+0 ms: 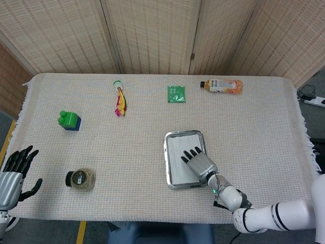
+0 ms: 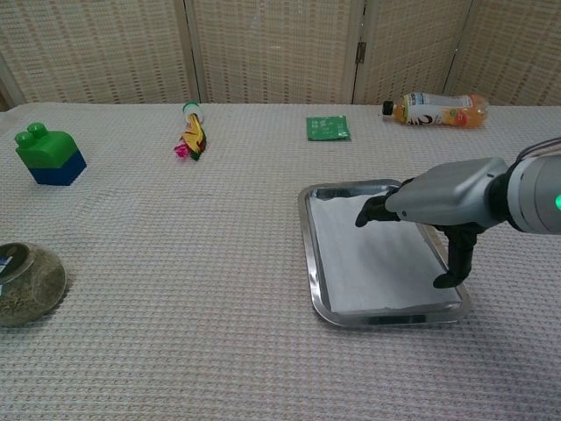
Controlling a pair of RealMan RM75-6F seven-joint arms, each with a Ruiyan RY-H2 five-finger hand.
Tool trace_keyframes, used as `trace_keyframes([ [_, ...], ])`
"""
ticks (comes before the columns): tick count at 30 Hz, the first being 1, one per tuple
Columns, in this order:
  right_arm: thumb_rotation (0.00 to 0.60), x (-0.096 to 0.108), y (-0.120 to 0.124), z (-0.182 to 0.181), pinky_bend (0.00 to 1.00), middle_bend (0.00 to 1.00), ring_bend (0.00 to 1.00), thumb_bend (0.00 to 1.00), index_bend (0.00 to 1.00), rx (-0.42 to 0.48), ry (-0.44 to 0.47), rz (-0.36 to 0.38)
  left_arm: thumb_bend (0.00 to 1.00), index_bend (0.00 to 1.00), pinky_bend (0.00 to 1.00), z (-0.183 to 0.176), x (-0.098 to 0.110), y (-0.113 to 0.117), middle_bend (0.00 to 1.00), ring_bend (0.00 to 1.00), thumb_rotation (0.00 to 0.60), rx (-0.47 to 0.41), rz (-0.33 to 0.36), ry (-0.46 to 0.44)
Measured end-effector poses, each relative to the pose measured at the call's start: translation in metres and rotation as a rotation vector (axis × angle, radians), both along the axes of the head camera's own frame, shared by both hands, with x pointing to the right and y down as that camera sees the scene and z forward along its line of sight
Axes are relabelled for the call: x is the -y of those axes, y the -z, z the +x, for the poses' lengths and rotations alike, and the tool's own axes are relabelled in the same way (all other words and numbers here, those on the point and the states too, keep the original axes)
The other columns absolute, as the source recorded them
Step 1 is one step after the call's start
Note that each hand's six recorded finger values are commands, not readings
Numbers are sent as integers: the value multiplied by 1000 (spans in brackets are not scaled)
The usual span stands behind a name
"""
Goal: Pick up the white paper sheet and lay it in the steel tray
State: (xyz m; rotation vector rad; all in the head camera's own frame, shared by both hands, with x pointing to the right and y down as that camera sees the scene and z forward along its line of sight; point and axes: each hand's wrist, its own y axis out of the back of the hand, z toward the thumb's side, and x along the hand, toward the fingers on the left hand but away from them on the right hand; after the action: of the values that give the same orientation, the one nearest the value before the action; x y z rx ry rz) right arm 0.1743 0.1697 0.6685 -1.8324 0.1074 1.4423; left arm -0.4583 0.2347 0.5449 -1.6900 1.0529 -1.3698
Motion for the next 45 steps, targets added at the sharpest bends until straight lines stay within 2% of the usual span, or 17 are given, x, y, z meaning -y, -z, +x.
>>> trace_keyframes([
  [3, 600, 2, 5, 3, 0, 0, 0, 311, 0, 48, -52, 9, 444, 0, 0, 0, 0, 1, 0, 0, 600, -4, 2, 1],
  [9, 600, 3, 16, 16, 0, 0, 0, 310, 0, 188, -156, 80, 445, 0, 0, 0, 0, 0, 0, 0, 600, -3, 1, 2],
  [10, 600, 2, 19, 20, 44, 21, 18, 311, 0, 219, -165, 99, 444, 0, 0, 0, 0, 0, 0, 0, 600, -1, 0, 2],
  [11, 600, 1, 21, 23, 156, 76, 78, 311, 0, 239, -165, 115, 444, 0, 0, -1, 0, 0, 0, 0, 600, 1, 0, 3],
  [12, 600, 0, 24, 27, 344, 197, 209, 311, 0, 257, -161, 135, 444, 0, 0, -1, 0, -1, 0, 0, 600, 3, 0, 3],
  [14, 600, -4, 30, 36, 701, 502, 523, 311, 0, 289, -140, 187, 444, 0, 0, -1, 0, -2, 0, 0, 600, 8, -1, 4],
  [15, 600, -7, 33, 41, 817, 650, 658, 311, 0, 297, -129, 207, 444, 0, 0, -1, 0, -2, 0, 0, 600, 9, -1, 4],
  [18, 600, -23, 36, 62, 971, 852, 836, 311, 0, 292, -103, 235, 444, 0, 0, 0, 0, -3, 0, 0, 600, 10, 0, 4],
  [21, 600, -41, 34, 81, 1000, 985, 975, 310, 0, 257, -106, 209, 445, 0, 0, -1, 0, -2, 0, 0, 600, 10, 2, 9],
  [23, 600, -48, 31, 86, 1000, 1000, 1000, 310, 0, 239, -115, 177, 445, 0, 0, -2, 1, -2, 0, 0, 600, 10, 2, 13],
  [28, 600, -64, 16, 94, 1000, 1000, 1000, 311, 0, 186, -145, 76, 445, 0, 0, -2, 1, -3, 0, 0, 600, 10, 0, 16],
  [32, 600, -71, 6, 98, 1000, 1000, 1000, 311, 0, 166, -175, 26, 445, 0, 0, -3, 2, -1, 0, 0, 600, 3, 7, 20],
  [45, 600, -80, -11, 96, 1000, 1000, 1000, 311, 0, 139, -178, -44, 445, 0, 0, -3, 2, -2, 0, 0, 600, 1, 6, 16],
])
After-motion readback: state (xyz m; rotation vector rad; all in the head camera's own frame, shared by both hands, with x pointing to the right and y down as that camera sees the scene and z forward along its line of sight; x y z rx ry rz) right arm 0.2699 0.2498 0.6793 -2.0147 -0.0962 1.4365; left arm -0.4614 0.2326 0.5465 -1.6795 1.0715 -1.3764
